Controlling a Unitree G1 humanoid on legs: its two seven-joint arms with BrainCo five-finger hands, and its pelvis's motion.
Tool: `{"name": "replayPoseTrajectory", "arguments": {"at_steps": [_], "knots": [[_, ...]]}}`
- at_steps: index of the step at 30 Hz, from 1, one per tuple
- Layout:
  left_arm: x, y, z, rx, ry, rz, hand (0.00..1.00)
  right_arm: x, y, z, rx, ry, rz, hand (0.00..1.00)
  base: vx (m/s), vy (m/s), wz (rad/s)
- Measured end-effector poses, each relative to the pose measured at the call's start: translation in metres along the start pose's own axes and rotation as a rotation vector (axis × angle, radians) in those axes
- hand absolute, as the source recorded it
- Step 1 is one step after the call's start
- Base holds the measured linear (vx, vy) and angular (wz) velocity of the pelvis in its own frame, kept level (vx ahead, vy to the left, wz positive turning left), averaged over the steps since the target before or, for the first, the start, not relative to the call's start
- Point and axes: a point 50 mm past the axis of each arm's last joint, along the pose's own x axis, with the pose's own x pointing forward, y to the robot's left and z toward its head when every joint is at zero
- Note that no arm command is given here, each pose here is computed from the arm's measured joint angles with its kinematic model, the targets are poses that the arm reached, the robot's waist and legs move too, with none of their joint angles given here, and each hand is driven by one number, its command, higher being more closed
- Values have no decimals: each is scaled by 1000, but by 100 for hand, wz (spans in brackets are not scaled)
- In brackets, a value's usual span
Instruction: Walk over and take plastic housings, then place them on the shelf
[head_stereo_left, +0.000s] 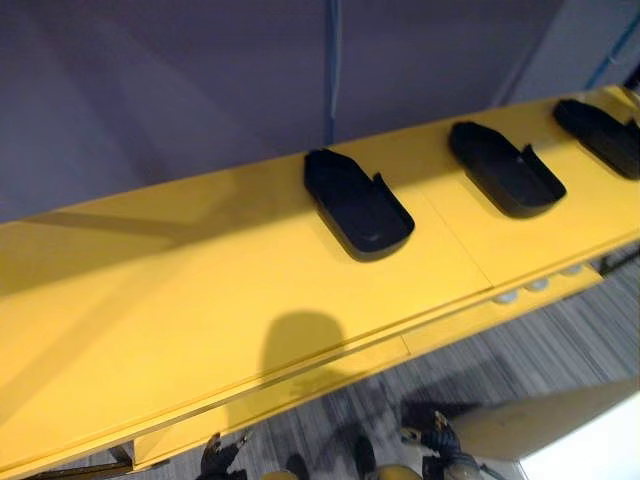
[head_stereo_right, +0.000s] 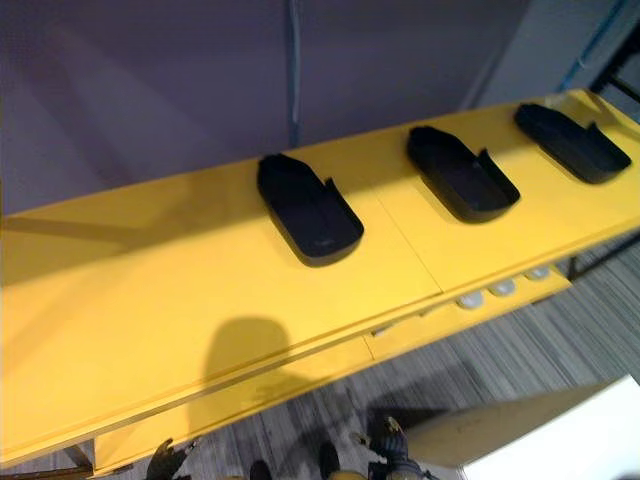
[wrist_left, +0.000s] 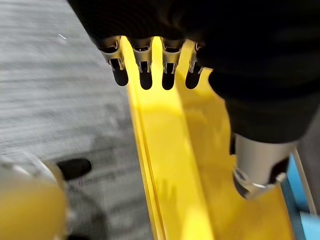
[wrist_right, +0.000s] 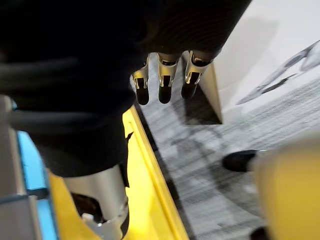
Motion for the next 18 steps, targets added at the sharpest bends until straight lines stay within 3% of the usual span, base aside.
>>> {"name": "replayPoseTrajectory", "arguments": {"at_steps": [3,6,12,18], "knots": [[3,-17,35,38,-117,-59,0,2,3,13,-1,-49,5,0,-46,19,4],[1,-13,48,44,-193,-61,0,1,5,9,-11,-39,13,0,34,-38,36],[0,-12,41,-12,-155,-47,0,17,0,38,-98,-91,17,0,-80,-51,-63],[0,-10,35,20,-145,-54,0,14,-6,24,-97,-52,-14,0,-144,-31,-22]]}}
